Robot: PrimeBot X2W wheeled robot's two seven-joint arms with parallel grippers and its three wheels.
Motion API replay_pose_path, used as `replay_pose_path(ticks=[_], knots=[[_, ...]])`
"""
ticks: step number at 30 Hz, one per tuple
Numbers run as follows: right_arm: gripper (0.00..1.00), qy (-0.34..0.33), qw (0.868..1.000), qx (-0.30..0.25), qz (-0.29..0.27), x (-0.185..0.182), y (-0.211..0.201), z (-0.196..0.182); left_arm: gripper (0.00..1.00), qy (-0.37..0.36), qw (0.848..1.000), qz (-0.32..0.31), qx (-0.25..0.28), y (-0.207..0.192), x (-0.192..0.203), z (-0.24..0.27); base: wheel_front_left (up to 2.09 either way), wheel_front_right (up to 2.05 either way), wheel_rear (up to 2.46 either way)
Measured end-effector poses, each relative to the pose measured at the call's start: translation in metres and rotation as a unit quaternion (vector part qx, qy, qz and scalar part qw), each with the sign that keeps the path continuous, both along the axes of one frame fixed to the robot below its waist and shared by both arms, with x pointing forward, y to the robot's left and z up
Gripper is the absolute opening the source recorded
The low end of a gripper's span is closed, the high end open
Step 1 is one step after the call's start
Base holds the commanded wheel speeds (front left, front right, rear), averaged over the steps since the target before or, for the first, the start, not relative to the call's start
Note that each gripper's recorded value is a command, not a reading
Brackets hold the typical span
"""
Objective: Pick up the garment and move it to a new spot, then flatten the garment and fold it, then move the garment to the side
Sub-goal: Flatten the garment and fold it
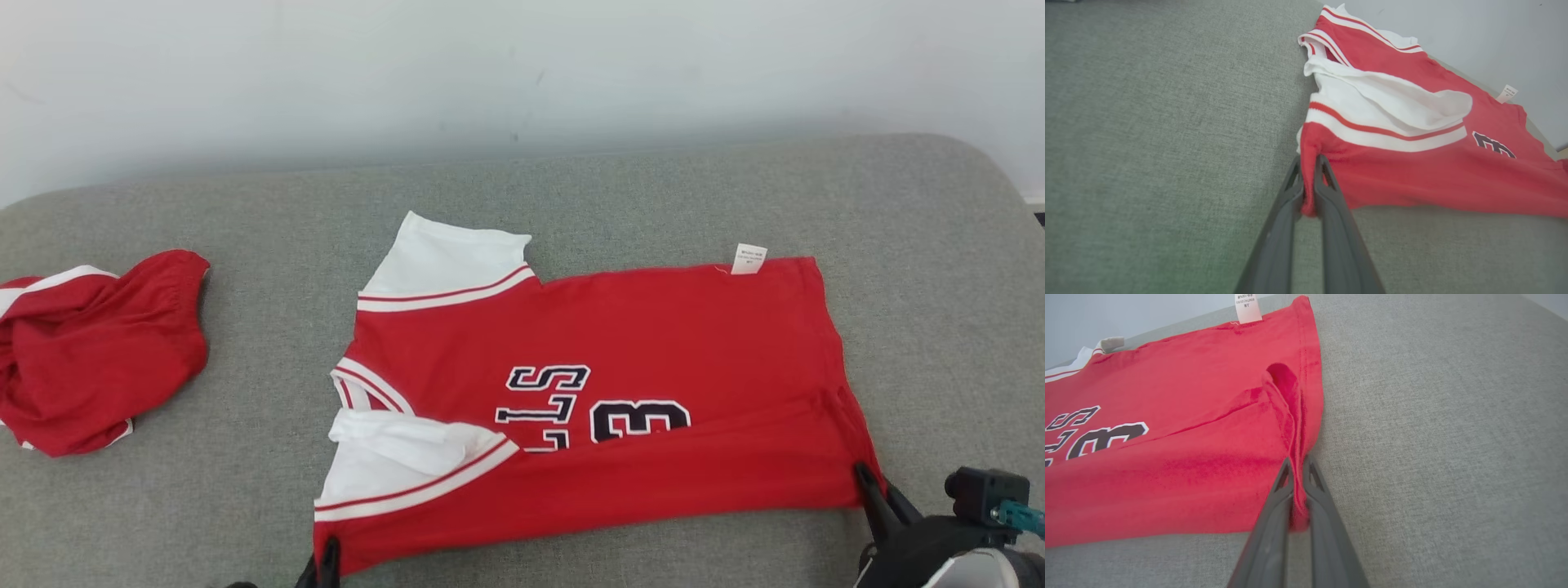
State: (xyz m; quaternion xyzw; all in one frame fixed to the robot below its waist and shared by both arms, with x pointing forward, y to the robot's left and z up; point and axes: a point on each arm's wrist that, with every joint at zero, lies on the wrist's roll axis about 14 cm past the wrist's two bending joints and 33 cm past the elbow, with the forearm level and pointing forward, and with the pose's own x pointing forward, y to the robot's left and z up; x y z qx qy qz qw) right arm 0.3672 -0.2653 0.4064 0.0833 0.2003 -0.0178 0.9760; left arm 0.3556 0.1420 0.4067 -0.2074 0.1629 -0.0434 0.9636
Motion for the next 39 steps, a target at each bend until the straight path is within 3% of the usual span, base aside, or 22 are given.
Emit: replay_pose_path(ticks=[3,4,5,6,10,15,22,30,39], knots=[[0.00,0.018,1.000,0.003,-0.001,-0.010,0.000,-0.005,0.00,0.004,1.000,0.001,-0.005,-0.002,-0.007,0.000,0.00,0.00,0.00],[0.07,0.025,1.000,0.006,-0.004,-0.013,0.000,-0.007,0.00,0.005,1.000,0.002,-0.005,-0.002,-0.009,0.000,0.00,0.00,0.00],[0.80,0.030,1.000,0.005,-0.007,-0.015,-0.002,-0.009,0.45,0.006,1.000,0.004,-0.005,-0.002,-0.009,0.000,0.00,0.00,0.00],[1.00,0.032,0.999,0.000,-0.007,-0.016,-0.003,-0.009,1.00,0.003,1.000,0.001,-0.006,-0.004,-0.010,0.002,0.00,0.00,0.00],[1.00,-0.013,1.000,-0.009,-0.011,-0.008,-0.004,0.013,1.00,-0.019,1.000,0.001,0.002,-0.005,-0.007,0.013,0.00,0.00,0.00],[1.00,-0.123,0.992,-0.027,-0.014,0.006,-0.003,0.065,1.00,-0.094,0.995,0.028,0.026,0.012,0.009,0.054,0.00,0.00,0.00],[1.00,-0.214,0.976,-0.042,0.000,0.006,0.017,0.106,1.00,-0.195,0.971,0.061,0.122,0.041,0.016,0.109,0.00,0.00,0.00],[1.00,-0.254,0.966,-0.047,0.007,0.001,0.034,0.118,1.00,-0.239,0.945,0.092,0.204,0.065,0.006,0.135,0.00,0.00,0.00],[1.00,-0.250,0.967,-0.041,0.006,-0.004,0.042,0.109,1.00,-0.250,0.942,0.104,0.196,0.083,-0.012,0.142,0.00,0.00,0.00]])
